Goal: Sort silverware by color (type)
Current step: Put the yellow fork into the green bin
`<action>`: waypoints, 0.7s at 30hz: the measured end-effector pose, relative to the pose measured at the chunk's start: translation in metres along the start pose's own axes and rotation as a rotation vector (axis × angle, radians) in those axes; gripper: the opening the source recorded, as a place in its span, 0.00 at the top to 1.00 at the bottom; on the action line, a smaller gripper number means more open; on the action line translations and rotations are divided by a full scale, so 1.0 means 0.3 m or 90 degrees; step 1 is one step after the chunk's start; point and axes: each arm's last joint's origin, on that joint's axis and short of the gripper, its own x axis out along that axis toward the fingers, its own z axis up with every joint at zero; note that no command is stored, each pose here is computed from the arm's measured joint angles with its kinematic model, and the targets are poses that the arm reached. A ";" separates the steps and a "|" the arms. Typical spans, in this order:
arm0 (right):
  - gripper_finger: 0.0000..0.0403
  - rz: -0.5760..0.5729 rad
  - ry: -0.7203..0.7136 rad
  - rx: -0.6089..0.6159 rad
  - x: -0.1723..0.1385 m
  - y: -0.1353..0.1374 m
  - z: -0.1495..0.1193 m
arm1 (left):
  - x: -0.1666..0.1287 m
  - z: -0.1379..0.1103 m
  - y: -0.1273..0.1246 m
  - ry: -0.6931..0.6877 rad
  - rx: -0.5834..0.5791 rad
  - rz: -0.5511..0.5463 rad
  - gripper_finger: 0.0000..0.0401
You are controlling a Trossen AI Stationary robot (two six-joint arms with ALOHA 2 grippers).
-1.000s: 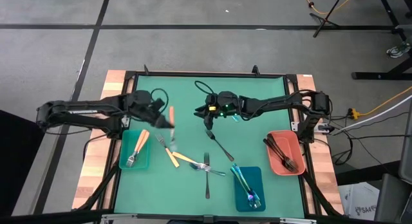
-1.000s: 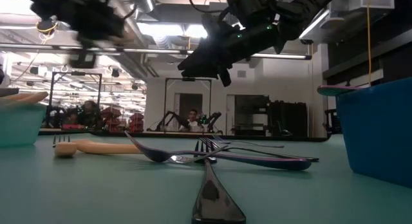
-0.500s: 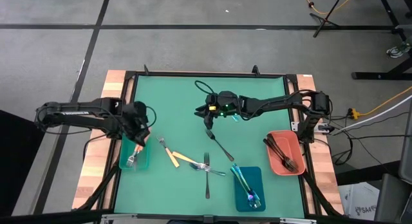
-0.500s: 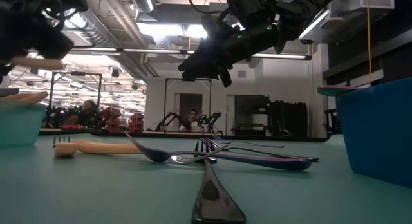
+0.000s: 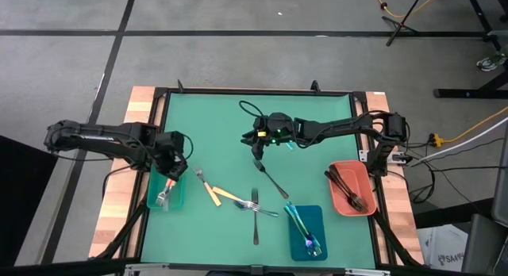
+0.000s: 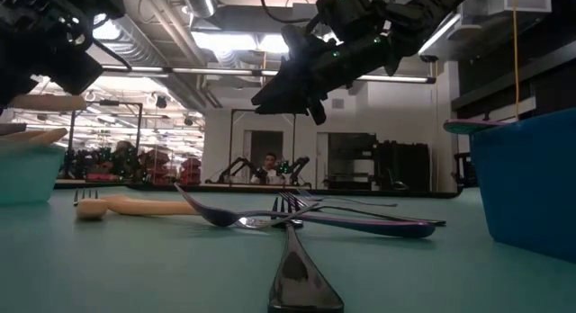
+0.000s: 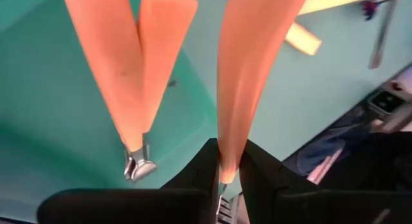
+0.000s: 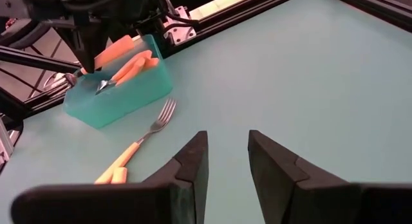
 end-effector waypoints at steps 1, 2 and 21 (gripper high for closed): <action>0.75 0.000 0.000 0.000 0.000 0.000 0.000 | 0.005 0.001 -0.002 0.004 -0.001 0.007 0.90; 0.75 0.000 0.000 0.000 0.000 0.000 0.000 | 0.011 0.003 -0.005 0.008 -0.001 0.015 0.90; 0.75 0.000 0.001 0.000 0.000 0.000 -0.001 | 0.035 0.012 -0.029 0.043 -0.013 0.083 0.90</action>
